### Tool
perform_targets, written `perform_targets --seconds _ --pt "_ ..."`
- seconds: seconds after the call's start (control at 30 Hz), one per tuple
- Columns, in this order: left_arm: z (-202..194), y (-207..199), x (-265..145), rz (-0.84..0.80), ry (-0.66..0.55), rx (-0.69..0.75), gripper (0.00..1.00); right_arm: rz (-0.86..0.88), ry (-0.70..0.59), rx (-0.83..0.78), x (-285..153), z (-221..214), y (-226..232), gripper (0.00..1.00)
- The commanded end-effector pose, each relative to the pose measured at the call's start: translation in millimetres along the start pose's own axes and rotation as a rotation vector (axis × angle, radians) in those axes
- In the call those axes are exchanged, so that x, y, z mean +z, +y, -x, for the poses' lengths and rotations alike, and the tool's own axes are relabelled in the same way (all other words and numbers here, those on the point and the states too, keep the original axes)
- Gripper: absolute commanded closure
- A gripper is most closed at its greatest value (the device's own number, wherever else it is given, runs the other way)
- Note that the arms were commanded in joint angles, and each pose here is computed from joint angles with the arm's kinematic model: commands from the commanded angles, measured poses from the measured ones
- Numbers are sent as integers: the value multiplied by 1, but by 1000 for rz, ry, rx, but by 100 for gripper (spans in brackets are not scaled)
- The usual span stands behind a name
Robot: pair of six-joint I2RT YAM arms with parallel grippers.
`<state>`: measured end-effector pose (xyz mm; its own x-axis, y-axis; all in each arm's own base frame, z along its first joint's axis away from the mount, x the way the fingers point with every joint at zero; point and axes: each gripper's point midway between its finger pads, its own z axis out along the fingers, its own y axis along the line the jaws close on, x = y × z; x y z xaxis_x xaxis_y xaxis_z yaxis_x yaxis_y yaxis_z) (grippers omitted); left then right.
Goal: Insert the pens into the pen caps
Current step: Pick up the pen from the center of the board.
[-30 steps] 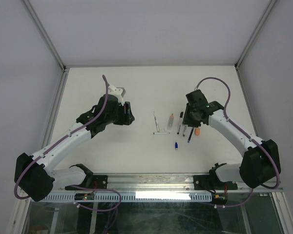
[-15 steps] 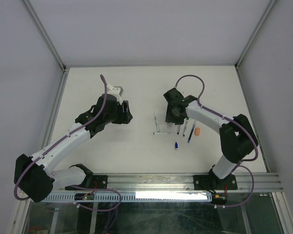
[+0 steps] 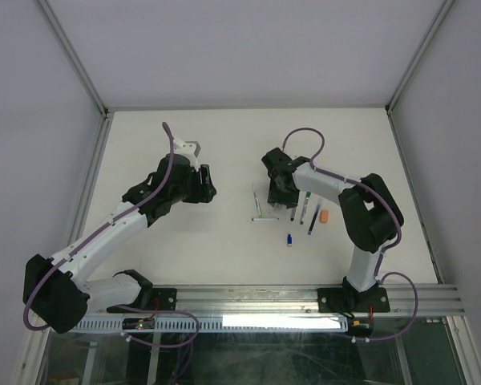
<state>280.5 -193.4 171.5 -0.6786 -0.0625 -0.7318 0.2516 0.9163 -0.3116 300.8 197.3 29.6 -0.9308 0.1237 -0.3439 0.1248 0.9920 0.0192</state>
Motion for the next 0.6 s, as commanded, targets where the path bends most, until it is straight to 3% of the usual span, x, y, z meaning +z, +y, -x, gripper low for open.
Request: perform_targets --seconds 0.0,0.13,0.27,0.57 --pt "13 -6 -3 -39 -49 2 46 16 -50 22 1 16 13 51" --pt "14 -6 -3 -39 -48 -1 46 -3 -29 6 8 9 14 56" --pt "14 -5 -3 -40 -49 -2 46 -9 -38 -1 6 9 16 70" --pt "24 -8 -15 -60 -105 -5 47 14 -218 -27 -48 37 23 77"
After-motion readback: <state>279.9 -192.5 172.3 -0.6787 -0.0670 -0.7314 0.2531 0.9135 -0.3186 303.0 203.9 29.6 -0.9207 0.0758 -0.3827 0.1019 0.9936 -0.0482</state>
